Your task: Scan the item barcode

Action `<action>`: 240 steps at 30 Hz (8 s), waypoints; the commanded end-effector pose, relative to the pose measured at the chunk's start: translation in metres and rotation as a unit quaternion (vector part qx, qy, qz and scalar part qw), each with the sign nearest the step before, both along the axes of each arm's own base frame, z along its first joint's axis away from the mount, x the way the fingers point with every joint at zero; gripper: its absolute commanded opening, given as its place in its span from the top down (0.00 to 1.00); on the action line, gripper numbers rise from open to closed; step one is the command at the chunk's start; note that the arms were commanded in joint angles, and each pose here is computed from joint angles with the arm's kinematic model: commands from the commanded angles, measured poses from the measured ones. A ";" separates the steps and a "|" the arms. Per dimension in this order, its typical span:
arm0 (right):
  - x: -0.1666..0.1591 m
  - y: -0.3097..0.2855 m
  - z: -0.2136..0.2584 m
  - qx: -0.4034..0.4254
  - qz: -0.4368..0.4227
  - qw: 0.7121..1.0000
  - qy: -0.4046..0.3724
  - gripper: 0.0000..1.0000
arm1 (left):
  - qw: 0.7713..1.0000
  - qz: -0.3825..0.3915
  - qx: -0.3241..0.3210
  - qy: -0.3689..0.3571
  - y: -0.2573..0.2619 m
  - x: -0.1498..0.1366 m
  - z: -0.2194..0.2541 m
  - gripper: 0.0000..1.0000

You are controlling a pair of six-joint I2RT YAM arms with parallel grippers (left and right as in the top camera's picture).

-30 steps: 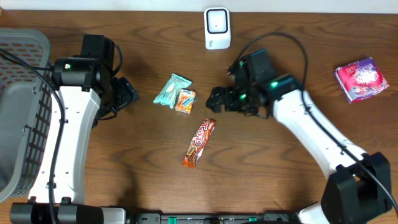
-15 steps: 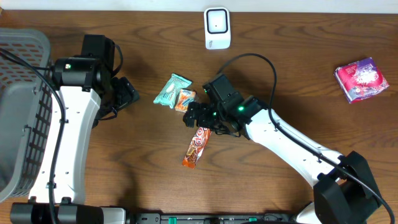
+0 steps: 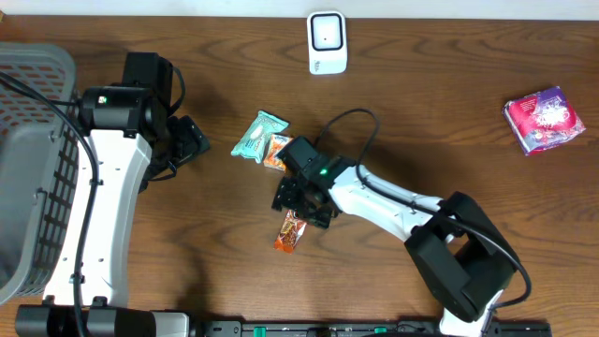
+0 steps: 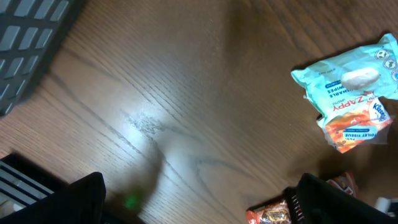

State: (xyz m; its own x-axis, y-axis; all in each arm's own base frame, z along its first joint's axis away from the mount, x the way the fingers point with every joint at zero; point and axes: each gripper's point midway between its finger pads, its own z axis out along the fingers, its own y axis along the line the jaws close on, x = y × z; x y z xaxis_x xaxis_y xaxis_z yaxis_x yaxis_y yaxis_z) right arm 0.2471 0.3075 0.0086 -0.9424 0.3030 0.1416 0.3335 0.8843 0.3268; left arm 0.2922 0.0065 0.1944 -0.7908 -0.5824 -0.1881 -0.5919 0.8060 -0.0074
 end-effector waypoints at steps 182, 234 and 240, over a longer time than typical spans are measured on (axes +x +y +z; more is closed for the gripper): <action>0.100 0.022 0.117 -0.046 0.215 0.949 -0.228 0.01 | 1.000 0.000 0.003 0.005 0.002 -0.002 -0.002 0.02; 0.160 0.018 0.030 0.014 0.040 0.970 -0.238 0.05 | 1.000 0.000 0.003 0.005 0.002 -0.002 -0.002 0.02; 0.141 0.021 -0.017 0.018 0.039 0.985 -0.167 0.25 | 1.000 0.000 0.003 0.005 0.002 -0.002 -0.002 0.02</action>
